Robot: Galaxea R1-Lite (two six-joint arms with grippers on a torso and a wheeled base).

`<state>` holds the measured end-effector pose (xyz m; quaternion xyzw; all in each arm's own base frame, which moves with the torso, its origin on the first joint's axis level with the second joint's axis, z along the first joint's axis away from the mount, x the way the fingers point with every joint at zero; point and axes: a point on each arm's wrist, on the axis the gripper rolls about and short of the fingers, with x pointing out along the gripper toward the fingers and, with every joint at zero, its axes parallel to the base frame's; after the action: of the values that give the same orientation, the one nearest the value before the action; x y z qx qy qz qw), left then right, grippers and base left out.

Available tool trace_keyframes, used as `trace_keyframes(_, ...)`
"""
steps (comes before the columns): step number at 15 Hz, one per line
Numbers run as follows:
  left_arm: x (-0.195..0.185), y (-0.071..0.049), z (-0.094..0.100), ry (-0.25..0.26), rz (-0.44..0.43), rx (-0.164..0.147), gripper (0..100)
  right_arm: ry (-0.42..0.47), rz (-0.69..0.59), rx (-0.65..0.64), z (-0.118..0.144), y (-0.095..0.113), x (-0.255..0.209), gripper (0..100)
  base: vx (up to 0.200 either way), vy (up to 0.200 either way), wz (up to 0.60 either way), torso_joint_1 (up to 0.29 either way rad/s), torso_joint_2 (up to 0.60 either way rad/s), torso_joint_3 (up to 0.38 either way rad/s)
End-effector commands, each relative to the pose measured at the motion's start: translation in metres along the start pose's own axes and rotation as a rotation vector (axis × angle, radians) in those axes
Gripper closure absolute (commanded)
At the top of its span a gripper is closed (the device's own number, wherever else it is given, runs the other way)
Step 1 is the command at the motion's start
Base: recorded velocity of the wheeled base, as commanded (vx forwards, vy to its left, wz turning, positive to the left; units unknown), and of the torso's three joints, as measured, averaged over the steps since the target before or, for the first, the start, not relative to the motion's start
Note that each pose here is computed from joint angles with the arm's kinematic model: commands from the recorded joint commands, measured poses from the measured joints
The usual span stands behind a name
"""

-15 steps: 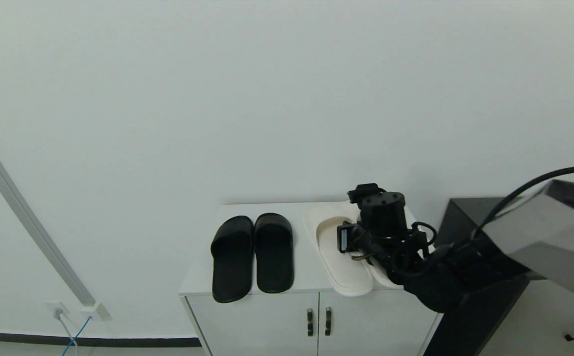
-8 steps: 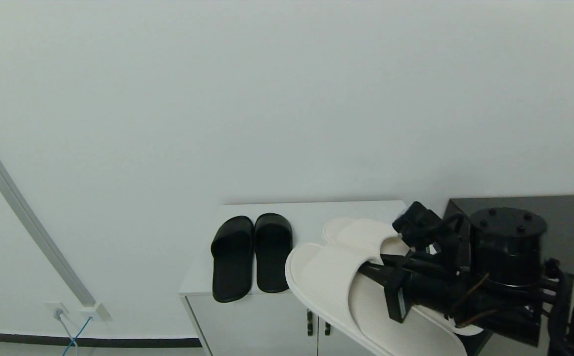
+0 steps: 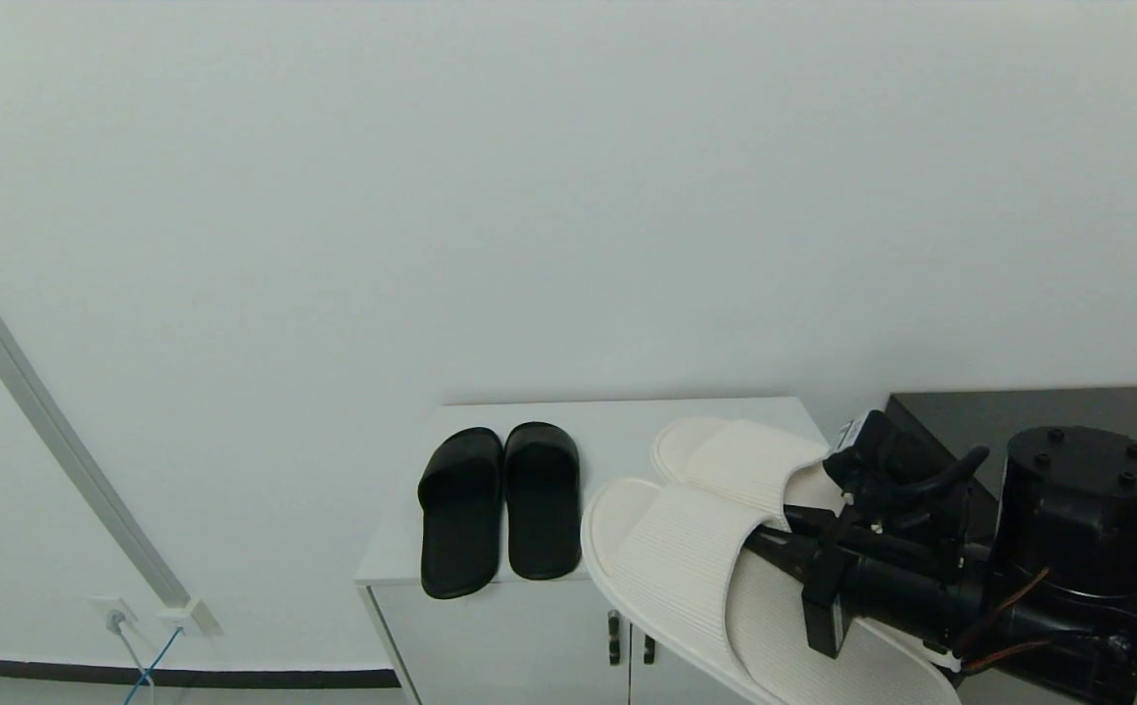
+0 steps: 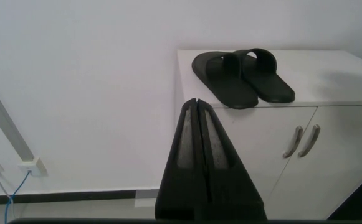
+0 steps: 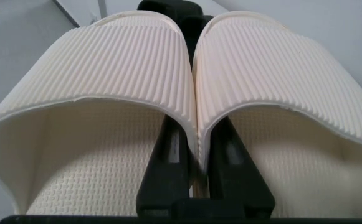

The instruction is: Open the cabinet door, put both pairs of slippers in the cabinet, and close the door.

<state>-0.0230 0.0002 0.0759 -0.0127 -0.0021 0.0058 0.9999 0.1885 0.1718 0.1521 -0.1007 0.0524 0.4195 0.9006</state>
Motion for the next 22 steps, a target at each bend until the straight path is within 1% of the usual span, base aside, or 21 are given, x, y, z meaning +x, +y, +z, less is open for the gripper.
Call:
trace_keyframes(1,0.0,0.0,0.0,0.001,0.001,-0.001,100,0.008,0.002,0.002,-0.002,0.0,0.002,100,0.0,0.0,0.0,0.0,0.0,0.0)
trace_keyframes(7,0.0,0.0,0.0,0.001,0.004,-0.002,100,0.04,0.009,0.009,-0.01,0.0,0.007,100,-0.2,0.0,0.0,0.009,0.0,0.0)
trace_keyframes(8,0.0,0.0,0.0,0.001,0.004,-0.002,100,0.04,0.026,0.01,-0.011,0.0,0.007,100,-0.2,0.0,0.0,0.002,0.0,0.002)
trace_keyframes(9,0.0,0.0,0.0,0.001,0.004,-0.002,100,0.037,0.044,0.011,-0.011,0.0,0.005,100,0.0,0.0,0.0,0.0,0.0,0.0)
trace_keyframes(12,0.0,0.0,0.0,0.001,0.004,-0.002,100,0.046,0.038,0.014,-0.014,-0.003,0.004,100,0.0,0.0,0.0,0.0,0.0,0.0)
trace_keyframes(22,0.0,0.0,0.0,0.001,0.002,-0.002,100,0.058,0.042,0.014,-0.017,-0.002,0.001,100,0.0,0.0,0.0,0.0,0.0,0.0)
